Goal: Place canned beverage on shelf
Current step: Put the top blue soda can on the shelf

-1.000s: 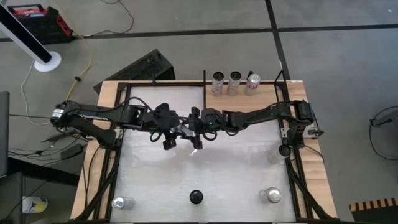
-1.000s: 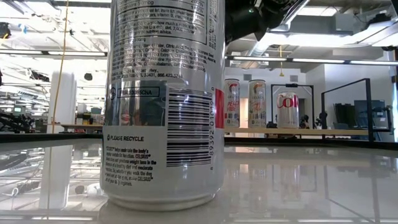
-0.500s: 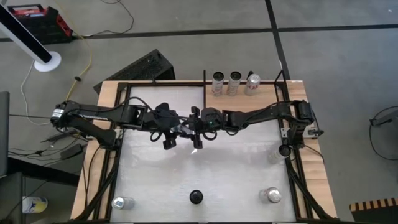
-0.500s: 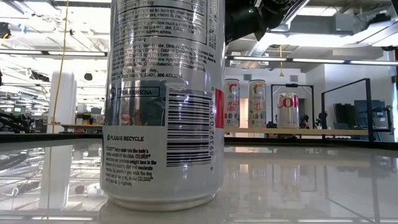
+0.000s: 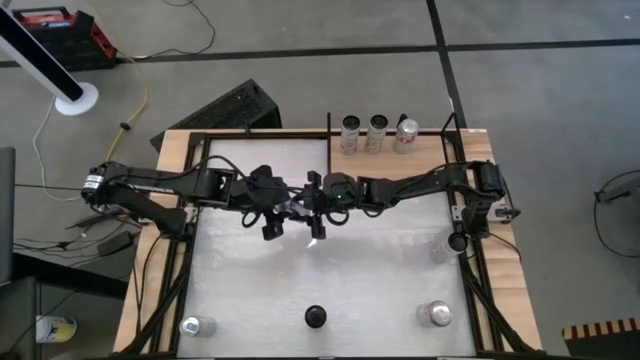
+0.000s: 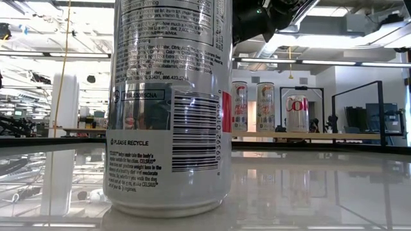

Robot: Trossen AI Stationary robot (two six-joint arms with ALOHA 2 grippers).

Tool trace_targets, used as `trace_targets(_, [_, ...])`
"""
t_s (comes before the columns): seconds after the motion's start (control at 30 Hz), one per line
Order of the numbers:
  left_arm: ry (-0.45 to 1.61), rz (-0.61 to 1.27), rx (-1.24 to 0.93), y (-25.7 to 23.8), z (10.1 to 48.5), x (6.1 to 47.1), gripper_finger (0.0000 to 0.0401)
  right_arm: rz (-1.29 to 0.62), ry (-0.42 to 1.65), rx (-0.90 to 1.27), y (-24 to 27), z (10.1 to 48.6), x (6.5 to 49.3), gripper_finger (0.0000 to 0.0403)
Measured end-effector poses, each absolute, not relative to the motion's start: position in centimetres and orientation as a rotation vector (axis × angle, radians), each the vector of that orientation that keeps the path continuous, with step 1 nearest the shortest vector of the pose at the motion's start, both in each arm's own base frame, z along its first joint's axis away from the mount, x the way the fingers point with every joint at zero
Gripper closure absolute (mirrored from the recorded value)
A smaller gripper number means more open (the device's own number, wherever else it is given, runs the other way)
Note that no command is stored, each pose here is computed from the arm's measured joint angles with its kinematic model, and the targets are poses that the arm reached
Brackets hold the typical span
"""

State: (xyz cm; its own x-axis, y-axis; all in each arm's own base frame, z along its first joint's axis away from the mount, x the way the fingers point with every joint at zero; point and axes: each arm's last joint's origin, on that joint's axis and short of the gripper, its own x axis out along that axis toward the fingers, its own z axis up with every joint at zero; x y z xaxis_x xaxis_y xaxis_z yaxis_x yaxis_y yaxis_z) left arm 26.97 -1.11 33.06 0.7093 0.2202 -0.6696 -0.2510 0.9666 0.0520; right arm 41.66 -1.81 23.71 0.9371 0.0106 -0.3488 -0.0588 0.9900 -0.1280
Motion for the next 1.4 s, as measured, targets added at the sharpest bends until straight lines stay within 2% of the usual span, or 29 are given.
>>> trace_targets(0.23, [0.725,0.287,0.008,-0.9,33.4,26.8,0.0105,0.037,0.412,-0.154,-1.9,23.5,41.2,0.016])
trace_targets(0.4, [0.635,0.298,-0.002,-0.8,36.1,25.5,0.0084,0.033,0.393,-0.187,-2.3,26.0,39.7,0.016])
trace_targets(0.63, [0.561,0.506,0.039,-0.1,38.1,21.4,0.0087,-0.005,0.325,-0.182,-4.1,29.5,34.0,0.016])
trace_targets(0.73, [0.507,0.56,0.036,-0.1,37.2,20.1,0.0088,-0.058,0.299,-0.159,-5.1,29.8,30.3,0.016])
trace_targets(0.93, [0.423,0.526,-0.007,-0.1,33.7,19.0,0.0088,-0.172,0.244,-0.078,-5.8,28.2,22.7,0.016])
trace_targets(1.07, [0.387,0.516,-0.027,-0.2,32.4,18.9,0.0088,-0.326,0.241,-0.054,-6.1,25.7,18.8,0.016])
trace_targets(1.23, [0.349,0.509,-0.036,-0.2,32.6,19.2,0.0088,-0.539,0.191,-0.006,-7.3,22.8,16.5,0.016])
trace_targets(1.4, [0.312,0.481,-0.036,-0.3,33.0,19.4,0.0088,-0.668,0.21,0.053,-8.9,20.3,15.9,0.016])
